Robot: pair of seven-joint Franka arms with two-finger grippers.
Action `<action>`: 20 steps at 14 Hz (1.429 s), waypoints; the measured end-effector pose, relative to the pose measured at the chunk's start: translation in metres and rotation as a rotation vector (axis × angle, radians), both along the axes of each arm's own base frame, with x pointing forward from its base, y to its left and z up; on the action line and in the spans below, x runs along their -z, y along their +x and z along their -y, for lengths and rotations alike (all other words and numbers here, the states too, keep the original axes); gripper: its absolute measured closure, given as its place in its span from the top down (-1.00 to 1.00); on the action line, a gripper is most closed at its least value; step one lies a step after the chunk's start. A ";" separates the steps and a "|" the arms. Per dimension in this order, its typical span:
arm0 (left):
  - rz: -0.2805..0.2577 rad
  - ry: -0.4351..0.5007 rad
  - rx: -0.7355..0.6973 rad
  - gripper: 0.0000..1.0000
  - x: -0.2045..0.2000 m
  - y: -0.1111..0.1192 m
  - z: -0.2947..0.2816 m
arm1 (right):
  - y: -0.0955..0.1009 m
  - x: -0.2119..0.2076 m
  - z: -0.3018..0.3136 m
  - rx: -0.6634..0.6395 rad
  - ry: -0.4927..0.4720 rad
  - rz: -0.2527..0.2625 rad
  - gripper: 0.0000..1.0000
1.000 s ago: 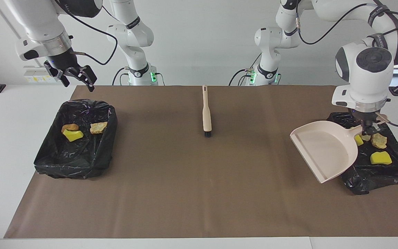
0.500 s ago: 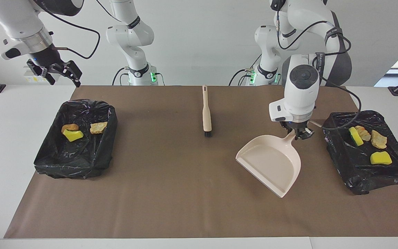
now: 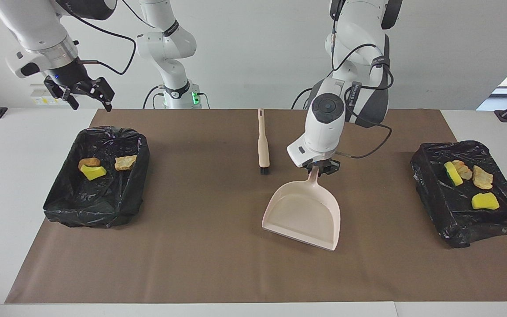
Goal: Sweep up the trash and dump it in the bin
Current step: 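Bring the empty dustpan back over the table with the left gripper, then set the dustpan down beside the brush and release with the left gripper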
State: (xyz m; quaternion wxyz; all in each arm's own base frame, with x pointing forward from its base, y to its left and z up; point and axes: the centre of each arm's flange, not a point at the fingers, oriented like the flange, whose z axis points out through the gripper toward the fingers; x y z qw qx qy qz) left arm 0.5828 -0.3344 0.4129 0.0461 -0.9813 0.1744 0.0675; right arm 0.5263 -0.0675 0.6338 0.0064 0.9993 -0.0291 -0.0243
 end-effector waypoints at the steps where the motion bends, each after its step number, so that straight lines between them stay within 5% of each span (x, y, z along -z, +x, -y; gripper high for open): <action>1: 0.009 0.009 -0.062 -0.37 0.008 0.001 0.021 | 0.000 0.000 -0.002 -0.004 0.000 0.000 1.00; 7: 0.005 -0.031 -0.348 -0.37 0.063 0.019 0.092 | -0.001 0.000 -0.003 -0.005 -0.002 -0.001 1.00; 13: 0.022 -0.125 -0.349 -0.37 0.047 0.011 0.120 | 0.000 -0.001 -0.009 -0.025 -0.006 0.010 1.00; 20: 0.011 -0.118 -0.353 -0.37 0.055 0.011 0.119 | 0.001 -0.001 -0.015 -0.037 -0.006 0.010 1.00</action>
